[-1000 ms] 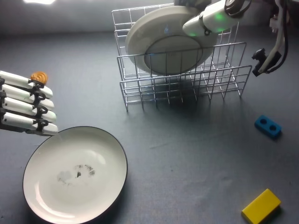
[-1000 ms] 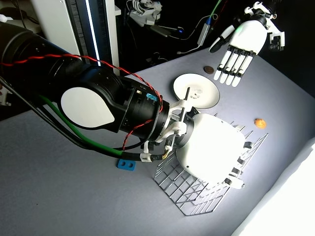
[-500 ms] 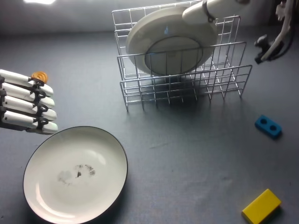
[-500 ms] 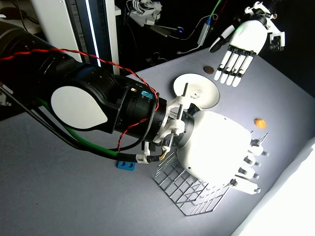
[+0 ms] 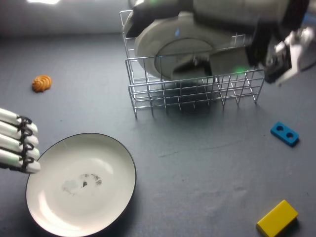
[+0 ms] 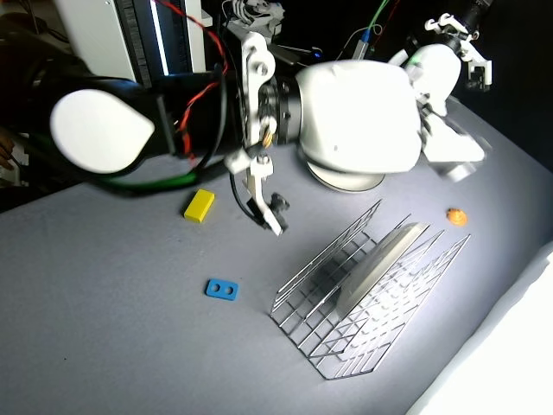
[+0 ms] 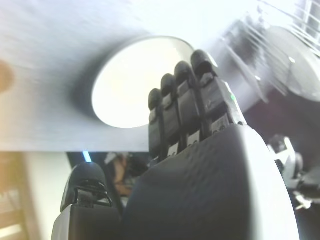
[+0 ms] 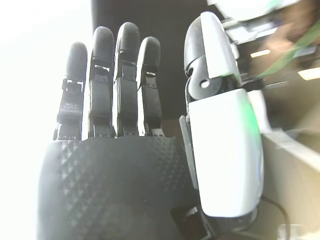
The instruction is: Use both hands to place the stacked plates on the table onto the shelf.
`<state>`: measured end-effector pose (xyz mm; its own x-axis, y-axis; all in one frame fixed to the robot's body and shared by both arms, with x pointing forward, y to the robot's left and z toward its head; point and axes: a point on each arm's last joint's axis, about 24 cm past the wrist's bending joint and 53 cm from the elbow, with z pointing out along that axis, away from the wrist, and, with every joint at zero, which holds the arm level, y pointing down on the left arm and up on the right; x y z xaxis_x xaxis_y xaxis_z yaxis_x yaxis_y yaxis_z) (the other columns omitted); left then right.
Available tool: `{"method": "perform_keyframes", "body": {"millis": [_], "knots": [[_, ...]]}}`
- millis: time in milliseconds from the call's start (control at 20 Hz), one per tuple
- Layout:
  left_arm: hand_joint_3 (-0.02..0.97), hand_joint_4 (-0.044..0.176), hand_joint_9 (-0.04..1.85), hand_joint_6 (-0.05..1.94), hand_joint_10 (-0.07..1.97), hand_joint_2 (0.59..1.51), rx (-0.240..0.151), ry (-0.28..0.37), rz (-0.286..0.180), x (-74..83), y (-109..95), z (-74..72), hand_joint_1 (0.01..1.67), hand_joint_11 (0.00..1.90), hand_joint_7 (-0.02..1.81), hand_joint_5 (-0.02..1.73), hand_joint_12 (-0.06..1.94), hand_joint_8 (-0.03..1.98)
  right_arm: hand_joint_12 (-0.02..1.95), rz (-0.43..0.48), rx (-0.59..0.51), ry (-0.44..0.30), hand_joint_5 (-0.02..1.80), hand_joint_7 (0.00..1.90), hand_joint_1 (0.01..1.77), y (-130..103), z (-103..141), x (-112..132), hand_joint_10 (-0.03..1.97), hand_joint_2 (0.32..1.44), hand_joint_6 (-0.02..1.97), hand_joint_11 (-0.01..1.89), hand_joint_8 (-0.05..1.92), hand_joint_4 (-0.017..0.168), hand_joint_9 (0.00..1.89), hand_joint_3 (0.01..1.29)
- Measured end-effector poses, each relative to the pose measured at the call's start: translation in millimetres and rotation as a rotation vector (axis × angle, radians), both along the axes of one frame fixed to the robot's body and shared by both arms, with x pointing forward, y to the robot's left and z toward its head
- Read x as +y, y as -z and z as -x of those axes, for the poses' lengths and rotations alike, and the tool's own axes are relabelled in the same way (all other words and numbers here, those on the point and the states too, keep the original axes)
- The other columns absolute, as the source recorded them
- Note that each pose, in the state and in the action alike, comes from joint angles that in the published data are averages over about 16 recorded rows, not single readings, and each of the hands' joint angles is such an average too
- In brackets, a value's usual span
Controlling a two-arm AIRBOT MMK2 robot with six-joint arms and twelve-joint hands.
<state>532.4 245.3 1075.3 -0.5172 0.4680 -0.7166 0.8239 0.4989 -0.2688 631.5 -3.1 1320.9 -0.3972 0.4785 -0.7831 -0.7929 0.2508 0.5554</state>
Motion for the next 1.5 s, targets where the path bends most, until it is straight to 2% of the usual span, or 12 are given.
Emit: {"method": "perform_keyframes", "body": {"millis": [250, 550, 1000, 1250, 1500], "knots": [[0.013, 0.004, 0.29, 0.01, 0.01, 1.157, 0.047, -0.009, -0.014, -2.7, 16, 9.1, 0.02, 0.18, 0.32, 0.31, 0.22, 0.00, 0.54, 0.113, -0.127, -0.073, 0.16, 0.21, 1.10, 32, 42, 24, 0.27, 1.01, 0.23, 0.02, 0.11, 0.002, 0.11, 0.01], [0.012, 0.003, 0.27, 0.01, 0.01, 1.155, 0.081, -0.054, -0.012, -7.2, 32, 8.7, 0.02, 0.15, 0.30, 0.30, 0.21, 0.00, 0.04, 0.206, -0.206, -0.114, 0.03, 0.03, 1.15, 69, 66, 40, 0.02, 0.96, 0.01, 0.02, -0.01, 0.003, 0.02, 0.01], [0.011, -0.001, 0.25, 0.00, 0.01, 1.149, 0.136, -0.177, -0.048, 11.5, 58, 4.4, 0.02, 0.11, 0.27, 0.28, 0.17, 0.00, 0.00, 0.274, -0.264, -0.144, 0.02, 0.02, 1.17, 97, 82, 56, 0.02, 0.96, 0.00, 0.02, 0.00, 0.003, 0.02, 0.01], [0.011, -0.005, 0.28, -0.01, 0.00, 1.148, 0.171, -0.233, -0.063, 23.0, 68, 7.3, 0.02, 0.12, 0.30, 0.31, 0.16, 0.00, 0.00, 0.300, -0.273, -0.129, 0.02, 0.02, 1.15, 107, 79, 71, 0.02, 0.97, 0.00, 0.02, 0.00, 0.003, 0.02, 0.01], [0.011, -0.008, 0.29, -0.02, -0.01, 1.152, 0.197, -0.257, -0.069, 28.3, 73, 12.3, 0.02, 0.13, 0.31, 0.32, 0.16, -0.01, 0.00, 0.318, -0.275, -0.103, 0.02, 0.02, 1.16, 112, 71, 94, 0.02, 0.98, 0.00, 0.02, 0.00, 0.003, 0.02, 0.01]]}}
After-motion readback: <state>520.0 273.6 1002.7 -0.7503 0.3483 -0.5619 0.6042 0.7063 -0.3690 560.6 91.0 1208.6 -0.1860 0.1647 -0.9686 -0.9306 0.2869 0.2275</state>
